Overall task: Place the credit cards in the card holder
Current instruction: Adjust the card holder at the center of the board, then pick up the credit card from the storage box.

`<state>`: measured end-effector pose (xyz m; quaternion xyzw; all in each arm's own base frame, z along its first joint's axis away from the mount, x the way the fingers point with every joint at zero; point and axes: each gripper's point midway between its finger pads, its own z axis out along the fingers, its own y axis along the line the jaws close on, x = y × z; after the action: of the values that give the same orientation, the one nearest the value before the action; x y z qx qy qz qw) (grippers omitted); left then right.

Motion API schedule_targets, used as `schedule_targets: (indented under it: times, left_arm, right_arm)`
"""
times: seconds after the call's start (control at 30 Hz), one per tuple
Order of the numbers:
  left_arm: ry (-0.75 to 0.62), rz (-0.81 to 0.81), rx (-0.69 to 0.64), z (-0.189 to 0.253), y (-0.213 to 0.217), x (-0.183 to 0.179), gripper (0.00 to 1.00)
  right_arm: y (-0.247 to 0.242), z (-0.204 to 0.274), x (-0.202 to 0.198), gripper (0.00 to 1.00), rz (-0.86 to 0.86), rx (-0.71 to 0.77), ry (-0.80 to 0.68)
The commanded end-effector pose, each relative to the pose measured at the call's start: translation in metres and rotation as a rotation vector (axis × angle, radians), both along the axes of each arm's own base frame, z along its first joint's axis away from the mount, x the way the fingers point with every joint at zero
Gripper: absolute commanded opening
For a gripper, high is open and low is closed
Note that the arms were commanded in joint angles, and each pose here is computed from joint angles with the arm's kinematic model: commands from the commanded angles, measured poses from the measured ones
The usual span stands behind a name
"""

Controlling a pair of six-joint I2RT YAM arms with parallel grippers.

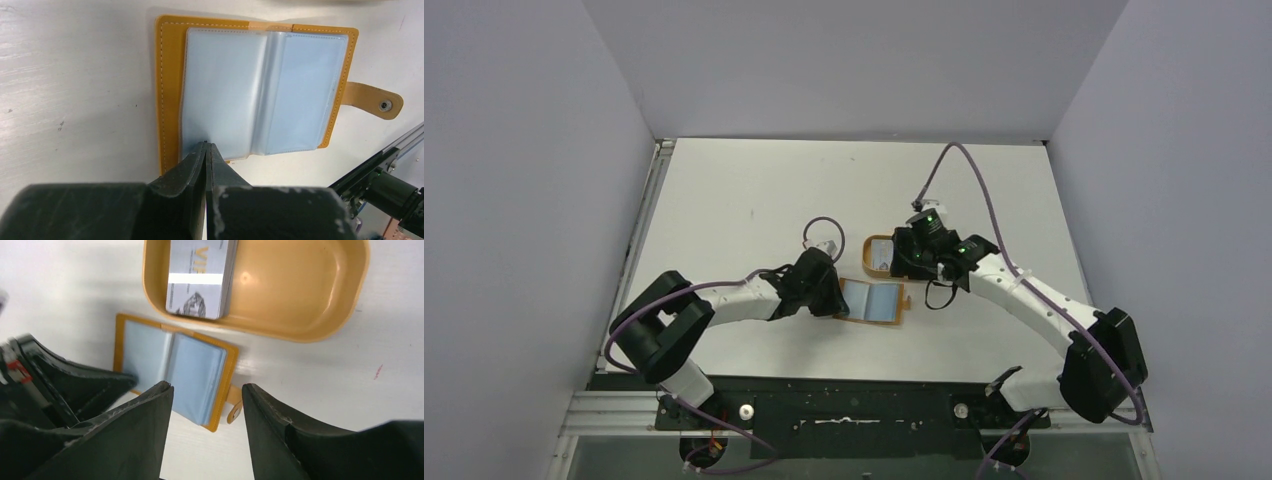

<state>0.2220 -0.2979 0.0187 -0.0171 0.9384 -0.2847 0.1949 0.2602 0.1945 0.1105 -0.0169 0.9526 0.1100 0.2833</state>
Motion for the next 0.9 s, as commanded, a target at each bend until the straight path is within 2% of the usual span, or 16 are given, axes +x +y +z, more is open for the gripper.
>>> schedule_targets:
  times: [0.0, 0.17, 0.4, 0.87]
  left_arm:
    - [-0.041, 0.012, -0.007, 0.015, -0.001, 0.004, 0.00]
    - [-0.040, 0.000, 0.006, 0.019, -0.004, 0.003, 0.00]
    - [-0.051, -0.014, 0.015, 0.027, -0.006, 0.004, 0.00]
    - [-0.081, -0.019, 0.018, 0.041, -0.004, 0.005, 0.00]
  right_arm:
    - [0.004, 0.027, 0.033, 0.55, -0.088, 0.207, -0.070]
    - [0.002, 0.017, 0.069, 0.59, -0.192, 0.332, -0.087]
    - [0.014, -0.007, 0.100, 0.60, -0.219, 0.358, -0.063]
    - [0.012, -0.047, 0.108, 0.53, -0.218, 0.325, 0.018]
